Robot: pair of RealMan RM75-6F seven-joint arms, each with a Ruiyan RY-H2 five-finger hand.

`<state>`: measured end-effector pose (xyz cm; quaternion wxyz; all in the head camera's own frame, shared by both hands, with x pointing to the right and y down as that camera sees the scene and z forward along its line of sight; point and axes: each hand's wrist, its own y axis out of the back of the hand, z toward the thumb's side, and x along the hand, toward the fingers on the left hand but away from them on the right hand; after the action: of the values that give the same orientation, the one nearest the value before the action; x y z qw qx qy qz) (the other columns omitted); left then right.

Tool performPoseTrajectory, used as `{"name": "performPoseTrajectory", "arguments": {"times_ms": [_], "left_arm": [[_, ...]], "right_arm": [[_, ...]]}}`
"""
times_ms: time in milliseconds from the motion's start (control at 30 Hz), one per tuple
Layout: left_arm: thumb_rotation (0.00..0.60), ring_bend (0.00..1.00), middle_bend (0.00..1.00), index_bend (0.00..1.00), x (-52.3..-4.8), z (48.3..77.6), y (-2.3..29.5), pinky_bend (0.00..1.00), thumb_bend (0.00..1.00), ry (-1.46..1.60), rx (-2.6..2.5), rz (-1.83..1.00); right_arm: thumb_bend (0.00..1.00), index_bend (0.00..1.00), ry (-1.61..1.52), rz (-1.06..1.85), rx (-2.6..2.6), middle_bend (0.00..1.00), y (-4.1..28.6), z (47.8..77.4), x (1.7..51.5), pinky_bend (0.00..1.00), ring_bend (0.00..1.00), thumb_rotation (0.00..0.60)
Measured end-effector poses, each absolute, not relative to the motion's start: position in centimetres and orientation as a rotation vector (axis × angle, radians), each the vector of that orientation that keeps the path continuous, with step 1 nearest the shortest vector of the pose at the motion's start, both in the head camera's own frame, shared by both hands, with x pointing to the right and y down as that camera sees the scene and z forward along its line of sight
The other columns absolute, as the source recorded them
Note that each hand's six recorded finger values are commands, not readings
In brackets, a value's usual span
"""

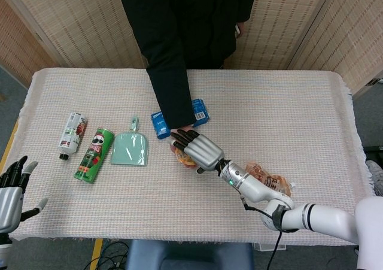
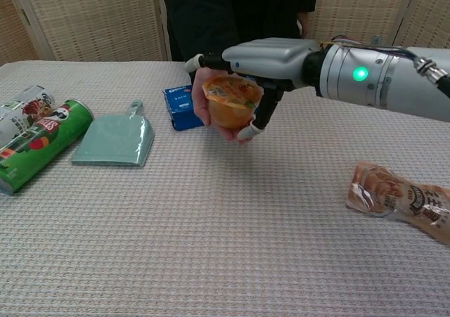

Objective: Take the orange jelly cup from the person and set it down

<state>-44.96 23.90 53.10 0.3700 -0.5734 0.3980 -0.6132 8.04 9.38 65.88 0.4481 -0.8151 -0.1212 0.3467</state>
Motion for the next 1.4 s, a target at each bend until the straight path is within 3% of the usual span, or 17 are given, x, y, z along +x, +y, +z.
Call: {"name": "performPoseTrajectory", "arguments": {"times_ms": [100, 200, 467, 600, 800, 1000, 1400], "left_arm": [[0.600, 0.10, 0.05, 0.14, -45.1, 53.0, 24.0, 0.22, 0.22, 1.024, -1.470, -1.574], [0.600, 0.10, 0.05, 0.14, -45.1, 53.0, 24.0, 0.22, 0.22, 1.026, -1.468, -1.572], [0.600, 0.10, 0.05, 0.14, -45.1, 53.1, 24.0, 0.22, 0.22, 1.024, -1.471, -1.569], [0.600, 0.10, 0.05, 0.14, -45.1, 53.3, 23.9, 0.22, 0.22, 1.026, -1.476, -1.568], [0.600, 0.10, 0.05, 0.14, -44.8, 53.5, 23.6, 0.22, 0.22, 1.020, -1.486, -1.552], [0.600, 0.10, 0.05, 0.14, -44.4, 53.7, 23.4, 0.22, 0.22, 1.015, -1.497, -1.539], [0.600, 0.10, 0.05, 0.14, -43.1, 54.2, 23.2, 0.22, 0.22, 0.989, -1.519, -1.515]], "right_arm": [[0.26, 0.03, -0.308, 0.861, -2.013, 0.07, 9.2, 66.1, 7.8, 0.17, 0.01, 0.600], [0.36, 0.15, -0.322, 0.850, -2.005, 0.16, 9.1, 66.0, 7.6, 0.31, 0.09, 0.600], [0.47, 0.35, -0.339, 0.813, -1.994, 0.30, 9.4, 65.7, 7.1, 0.52, 0.25, 0.600], [0.49, 0.39, -0.377, 0.778, -1.994, 0.34, 9.4, 64.8, 7.5, 0.57, 0.29, 0.600], [0.49, 0.39, -0.454, 0.771, -1.960, 0.35, 8.4, 62.5, 10.6, 0.57, 0.30, 0.600], [0.49, 0.39, -0.520, 0.896, -1.864, 0.35, 6.8, 61.3, 17.1, 0.57, 0.30, 0.600], [0.47, 0.39, -0.490, 1.167, -1.812, 0.32, 5.4, 67.0, 22.8, 0.57, 0.30, 0.600]]}}
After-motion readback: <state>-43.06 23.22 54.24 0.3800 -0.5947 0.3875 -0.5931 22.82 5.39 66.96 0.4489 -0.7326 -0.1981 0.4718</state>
